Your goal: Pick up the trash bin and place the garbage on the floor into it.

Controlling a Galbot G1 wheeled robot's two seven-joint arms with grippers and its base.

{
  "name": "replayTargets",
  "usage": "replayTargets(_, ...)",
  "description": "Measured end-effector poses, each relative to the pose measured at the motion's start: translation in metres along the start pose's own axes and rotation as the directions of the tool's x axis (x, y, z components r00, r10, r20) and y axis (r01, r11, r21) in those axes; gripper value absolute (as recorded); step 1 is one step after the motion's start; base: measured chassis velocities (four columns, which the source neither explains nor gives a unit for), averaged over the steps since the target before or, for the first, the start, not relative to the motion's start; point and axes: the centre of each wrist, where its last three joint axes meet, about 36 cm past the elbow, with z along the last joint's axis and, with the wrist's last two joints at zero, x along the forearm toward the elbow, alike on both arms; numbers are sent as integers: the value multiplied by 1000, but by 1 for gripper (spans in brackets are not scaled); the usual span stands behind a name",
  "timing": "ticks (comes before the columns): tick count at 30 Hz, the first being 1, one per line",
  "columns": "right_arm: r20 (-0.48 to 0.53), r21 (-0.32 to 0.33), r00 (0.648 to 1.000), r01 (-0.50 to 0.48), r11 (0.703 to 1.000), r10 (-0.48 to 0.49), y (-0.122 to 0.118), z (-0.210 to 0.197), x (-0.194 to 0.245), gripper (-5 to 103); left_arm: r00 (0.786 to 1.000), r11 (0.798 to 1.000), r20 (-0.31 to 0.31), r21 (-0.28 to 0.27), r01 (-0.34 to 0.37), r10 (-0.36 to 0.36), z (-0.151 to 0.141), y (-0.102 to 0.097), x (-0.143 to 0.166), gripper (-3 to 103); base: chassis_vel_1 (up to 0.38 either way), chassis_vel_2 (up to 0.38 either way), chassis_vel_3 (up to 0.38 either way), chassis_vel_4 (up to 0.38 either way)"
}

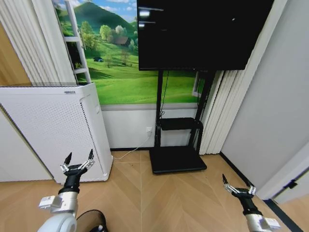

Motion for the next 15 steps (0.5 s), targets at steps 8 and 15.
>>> replayTargets(8,11,-4,1000,20,1000,-20,2,-8,-6,100,1000,1000,10,-2,2,-2,-4,2,0,100,0,0,0,0)
replayTargets(15,24,-4,999,34,999,-34,-1,-16,-9,100,1000,1000,8,10,6,-6,-2,0,0,100,0,0,0,0)
